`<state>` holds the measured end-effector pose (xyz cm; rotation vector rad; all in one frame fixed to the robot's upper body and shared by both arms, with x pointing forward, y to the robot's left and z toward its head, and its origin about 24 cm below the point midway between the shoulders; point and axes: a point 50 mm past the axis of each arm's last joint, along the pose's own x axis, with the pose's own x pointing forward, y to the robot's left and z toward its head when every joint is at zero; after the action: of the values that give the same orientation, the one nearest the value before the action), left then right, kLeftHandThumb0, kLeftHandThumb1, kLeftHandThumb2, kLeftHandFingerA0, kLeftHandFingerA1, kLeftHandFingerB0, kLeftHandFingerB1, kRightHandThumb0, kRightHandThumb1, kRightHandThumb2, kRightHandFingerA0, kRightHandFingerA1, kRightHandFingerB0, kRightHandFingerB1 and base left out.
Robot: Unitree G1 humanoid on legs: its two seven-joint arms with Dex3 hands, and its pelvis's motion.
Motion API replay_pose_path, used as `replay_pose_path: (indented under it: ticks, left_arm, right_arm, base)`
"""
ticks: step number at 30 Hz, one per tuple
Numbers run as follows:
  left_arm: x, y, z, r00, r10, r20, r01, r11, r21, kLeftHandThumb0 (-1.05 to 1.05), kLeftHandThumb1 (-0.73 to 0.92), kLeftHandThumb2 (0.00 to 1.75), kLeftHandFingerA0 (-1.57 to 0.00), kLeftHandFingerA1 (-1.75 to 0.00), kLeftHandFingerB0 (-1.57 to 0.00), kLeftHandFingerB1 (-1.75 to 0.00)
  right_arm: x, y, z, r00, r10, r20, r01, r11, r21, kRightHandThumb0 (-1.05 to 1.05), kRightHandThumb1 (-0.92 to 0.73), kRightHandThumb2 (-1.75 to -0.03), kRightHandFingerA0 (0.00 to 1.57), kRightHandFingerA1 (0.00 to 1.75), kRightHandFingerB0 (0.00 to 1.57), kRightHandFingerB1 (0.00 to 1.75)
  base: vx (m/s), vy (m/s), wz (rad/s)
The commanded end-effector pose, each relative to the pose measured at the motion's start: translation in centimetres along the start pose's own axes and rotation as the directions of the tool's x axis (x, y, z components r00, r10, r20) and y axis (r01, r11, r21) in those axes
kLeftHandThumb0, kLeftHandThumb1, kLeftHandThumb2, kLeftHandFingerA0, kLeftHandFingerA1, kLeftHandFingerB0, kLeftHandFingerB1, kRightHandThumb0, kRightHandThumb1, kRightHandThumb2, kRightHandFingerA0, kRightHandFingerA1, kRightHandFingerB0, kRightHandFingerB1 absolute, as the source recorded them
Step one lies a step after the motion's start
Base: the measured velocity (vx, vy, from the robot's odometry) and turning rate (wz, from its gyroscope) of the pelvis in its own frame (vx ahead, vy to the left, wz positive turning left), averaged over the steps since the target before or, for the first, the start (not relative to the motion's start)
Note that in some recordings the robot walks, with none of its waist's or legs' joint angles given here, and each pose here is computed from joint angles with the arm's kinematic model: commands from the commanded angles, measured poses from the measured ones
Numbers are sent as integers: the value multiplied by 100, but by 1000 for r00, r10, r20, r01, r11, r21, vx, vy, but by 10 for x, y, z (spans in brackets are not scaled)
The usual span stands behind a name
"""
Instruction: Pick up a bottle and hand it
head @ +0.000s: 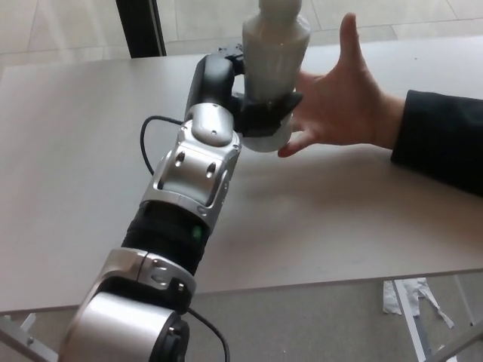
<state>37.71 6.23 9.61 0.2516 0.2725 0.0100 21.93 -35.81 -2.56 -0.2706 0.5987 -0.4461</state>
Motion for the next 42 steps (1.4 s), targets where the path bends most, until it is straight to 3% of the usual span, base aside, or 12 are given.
replay_pose_path:
  ticks: [1, 13, 19, 25, 28, 31, 32, 34, 36, 37, 40, 42]
  left_arm:
    - [-10, -35, -21, 999, -34, -42, 31, 998, -57, -24, 75, 71, -83, -175, -59, -113]
    - [-4, -24, -25, 997, 36, 69, -44, 993, 109, -16, 70, 72, -81, -158, -70, -83]
    - [-5, -30, -18, 994, 22, 103, -33, 994, 108, -16, 61, 91, -76, -173, -74, -154]
    - [-5, -34, -2, 992, 59, 112, -71, 992, 105, -14, 70, 84, -82, -161, -82, -100]
    - [-4, -34, 2, 991, 63, 120, -79, 988, 135, -40, 65, 61, -77, -135, -26, -41]
    - [-4, -35, 2, 996, 38, 81, -50, 988, 148, -47, 63, 60, -77, -124, -15, -32]
    - [-2, -33, -1, 999, 13, 41, -22, 978, 208, -59, 51, 88, -21, -62, 0, -23]
    - [-1, -32, -2, 1000, 13, 19, -17, 975, 220, -76, 46, 82, 0, -39, 0, -7]
    - [-1, -31, -3, 1000, 17, 8, -18, 978, 207, -83, 47, 80, 0, -22, 0, 0]
    - [-1, -30, -3, 1000, 19, 6, -19, 978, 207, -92, 53, 83, 0, -19, 0, 0]
    - [-1, -25, -3, 1000, 10, 10, -12, 974, 228, -100, 59, 90, 0, -15, 0, 0]
    - [0, -21, -2, 1000, 10, 26, -16, 970, 241, -104, 61, 92, 0, -15, 0, 0]
  right_arm:
    - [3, 8, 29, 992, 23, 120, -25, 1000, 8, -61, -60, -58, 118, 134, 43, 54]
    - [2, 11, 32, 989, 48, 140, -49, 999, -2, -58, -61, -60, 116, 109, 44, 59]
    - [3, 13, 34, 990, 45, 130, -44, 999, -6, -63, -61, -58, 119, 123, 46, 65]
    - [2, 13, 35, 991, 35, 132, -36, 999, 2, -59, -59, -59, 112, 106, 47, 63]
    - [3, 11, 34, 991, 36, 130, -36, 999, -3, -59, -59, -59, 114, 103, 47, 63]
    - [3, 10, 33, 991, 36, 127, -37, 999, 4, -59, -59, -59, 114, 105, 47, 63]
    - [3, 10, 34, 991, 33, 129, -32, 999, -15, -62, -60, -59, 119, 112, 44, 60]
    - [3, 9, 34, 992, 36, 125, -37, 999, 6, -61, -58, -60, 114, 93, 45, 58]
    - [3, 8, 34, 992, 31, 124, -30, 1000, -6, -64, -59, -59, 117, 131, 44, 57]
    - [3, 7, 33, 992, 24, 127, -22, 1000, -19, -63, -44, -91, 105, 97, 42, 62]
    - [2, 6, 32, 990, 32, 138, -29, 999, -17, -61, -61, -60, 109, 77, 44, 52]
    - [2, 6, 31, 990, 29, 135, -28, 1000, -13, -61, -61, -59, 119, 113, 45, 52]
  base:
    - [0, 0, 0]
    - [0, 0, 0]
    - [0, 0, 0]
    - [0, 0, 0]
    - [0, 0, 0]
    - [0, 0, 0]
    - [0, 0, 0]
    - [0, 0, 0]
    - [0, 0, 0]
    - [0, 0, 0]
    - [0, 0, 0]
    - [0, 0, 0]
